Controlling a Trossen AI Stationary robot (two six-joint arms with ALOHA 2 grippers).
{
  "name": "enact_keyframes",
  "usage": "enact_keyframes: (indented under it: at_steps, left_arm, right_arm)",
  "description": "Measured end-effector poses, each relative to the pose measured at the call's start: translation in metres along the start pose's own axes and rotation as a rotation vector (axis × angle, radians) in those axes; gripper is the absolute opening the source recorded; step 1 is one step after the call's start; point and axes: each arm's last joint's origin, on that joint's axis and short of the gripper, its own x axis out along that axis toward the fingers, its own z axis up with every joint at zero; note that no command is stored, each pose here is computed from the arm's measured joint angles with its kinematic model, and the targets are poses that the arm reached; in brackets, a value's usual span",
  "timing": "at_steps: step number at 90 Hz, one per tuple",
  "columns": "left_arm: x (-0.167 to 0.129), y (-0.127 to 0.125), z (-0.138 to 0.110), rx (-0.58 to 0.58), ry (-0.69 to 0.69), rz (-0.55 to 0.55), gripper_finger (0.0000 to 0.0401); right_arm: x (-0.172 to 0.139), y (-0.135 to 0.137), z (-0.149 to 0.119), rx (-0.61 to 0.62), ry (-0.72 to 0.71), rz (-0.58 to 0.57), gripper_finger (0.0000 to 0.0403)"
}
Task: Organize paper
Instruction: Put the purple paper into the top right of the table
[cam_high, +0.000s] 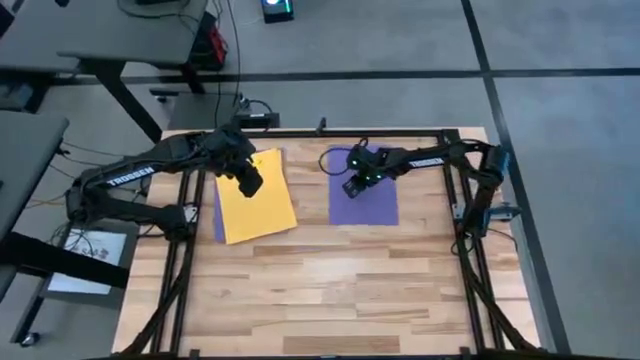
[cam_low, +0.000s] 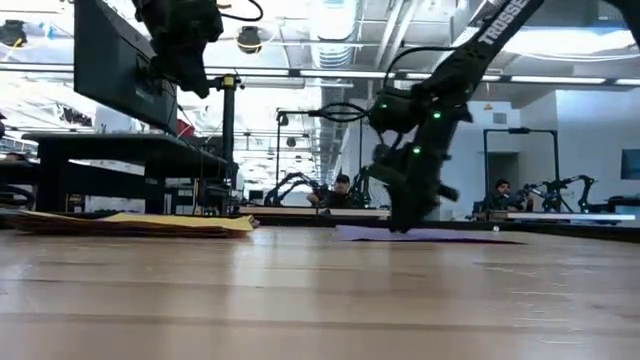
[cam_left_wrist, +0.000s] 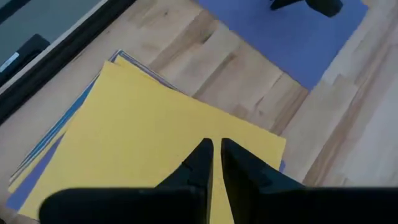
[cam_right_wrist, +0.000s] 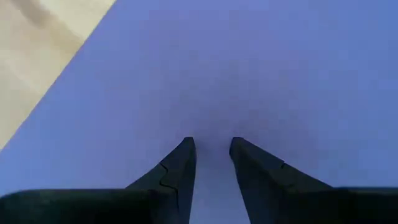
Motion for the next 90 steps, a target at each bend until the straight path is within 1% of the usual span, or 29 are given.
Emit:
enact_keyframes:
  at_steps: [20, 29, 38, 54, 67, 82, 90]
  left_arm:
    - [0.0, 0.0, 0.0, 0.048, -0.002, 0.002, 0.0017]
    - [0.0, 0.0, 0.0, 0.063, -0.002, 0.001, 0.0017]
    - [0.0, 0.0, 0.0, 0.082, 0.001, 0.002, 0.0017]
    - [0.0, 0.001, -0.003, 0.091, 0.029, 0.009, 0.0017]
    - [0.0, 0.002, -0.005, 0.093, 0.055, 0.015, 0.0017]
    - [0.0, 0.002, -0.005, 0.09, 0.052, 0.015, 0.0017]
    - [0.0, 0.002, -0.005, 0.093, 0.053, 0.015, 0.0017]
  right_arm:
    - [-0.01, -0.02, -0.023, -0.055, 0.035, -0.061, 0.0101]
    - [-0.012, -0.033, -0.03, -0.046, 0.052, -0.078, 0.0101]
    - [-0.015, -0.042, -0.037, -0.095, 0.059, -0.086, 0.0101]
    - [-0.022, -0.054, -0.041, -0.159, 0.104, -0.11, 0.0101]
    - [-0.024, -0.062, -0.044, -0.097, 0.148, -0.162, 0.0101]
    - [-0.025, -0.062, -0.042, -0.121, 0.152, -0.165, 0.0102]
    - [-0.033, -0.058, -0.037, -0.148, 0.133, -0.152, 0.0102]
